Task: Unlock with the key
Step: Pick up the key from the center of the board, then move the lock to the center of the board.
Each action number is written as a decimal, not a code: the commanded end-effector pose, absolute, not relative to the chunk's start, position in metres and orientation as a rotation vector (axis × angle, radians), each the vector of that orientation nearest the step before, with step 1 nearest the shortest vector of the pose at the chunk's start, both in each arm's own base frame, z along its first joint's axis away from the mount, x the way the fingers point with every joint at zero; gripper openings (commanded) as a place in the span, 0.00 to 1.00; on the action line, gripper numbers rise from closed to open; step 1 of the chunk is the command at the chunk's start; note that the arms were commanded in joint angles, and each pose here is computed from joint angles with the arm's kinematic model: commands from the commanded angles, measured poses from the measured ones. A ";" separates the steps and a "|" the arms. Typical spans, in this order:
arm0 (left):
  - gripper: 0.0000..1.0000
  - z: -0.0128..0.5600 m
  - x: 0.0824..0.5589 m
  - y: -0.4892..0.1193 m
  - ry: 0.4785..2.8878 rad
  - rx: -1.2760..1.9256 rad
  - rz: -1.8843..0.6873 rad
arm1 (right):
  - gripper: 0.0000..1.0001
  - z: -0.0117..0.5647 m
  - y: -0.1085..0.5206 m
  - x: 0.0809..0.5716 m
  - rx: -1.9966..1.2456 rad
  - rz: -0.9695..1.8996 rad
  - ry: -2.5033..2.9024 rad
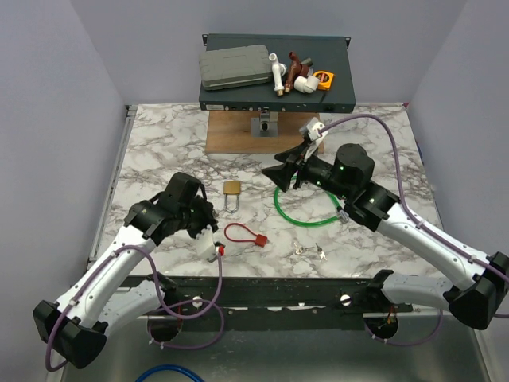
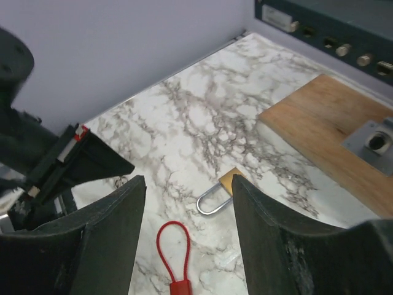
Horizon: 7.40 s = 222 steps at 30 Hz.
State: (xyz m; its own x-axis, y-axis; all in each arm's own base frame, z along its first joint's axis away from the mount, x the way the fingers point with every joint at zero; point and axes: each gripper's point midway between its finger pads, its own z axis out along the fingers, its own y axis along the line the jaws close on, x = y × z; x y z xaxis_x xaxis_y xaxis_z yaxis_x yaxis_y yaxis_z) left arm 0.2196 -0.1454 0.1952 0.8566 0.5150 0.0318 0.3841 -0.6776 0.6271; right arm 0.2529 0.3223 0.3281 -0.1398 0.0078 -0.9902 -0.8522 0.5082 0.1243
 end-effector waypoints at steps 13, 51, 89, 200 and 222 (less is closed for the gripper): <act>0.04 0.293 0.312 -0.175 -0.201 2.588 1.152 | 0.67 0.350 0.264 0.305 -0.319 0.675 1.492; 0.00 0.321 0.254 -0.238 -0.498 1.951 1.036 | 0.59 0.346 0.337 0.236 -0.807 1.376 1.315; 0.00 0.355 0.227 -0.249 -0.602 1.800 0.993 | 0.21 0.325 0.353 0.222 -0.922 1.395 1.111; 0.74 0.306 0.232 -0.221 1.413 1.743 -0.454 | 0.01 0.306 0.283 0.198 -0.704 1.200 1.448; 0.78 0.138 0.311 -0.330 1.210 2.177 -0.455 | 0.01 0.298 0.103 0.277 0.340 0.377 1.697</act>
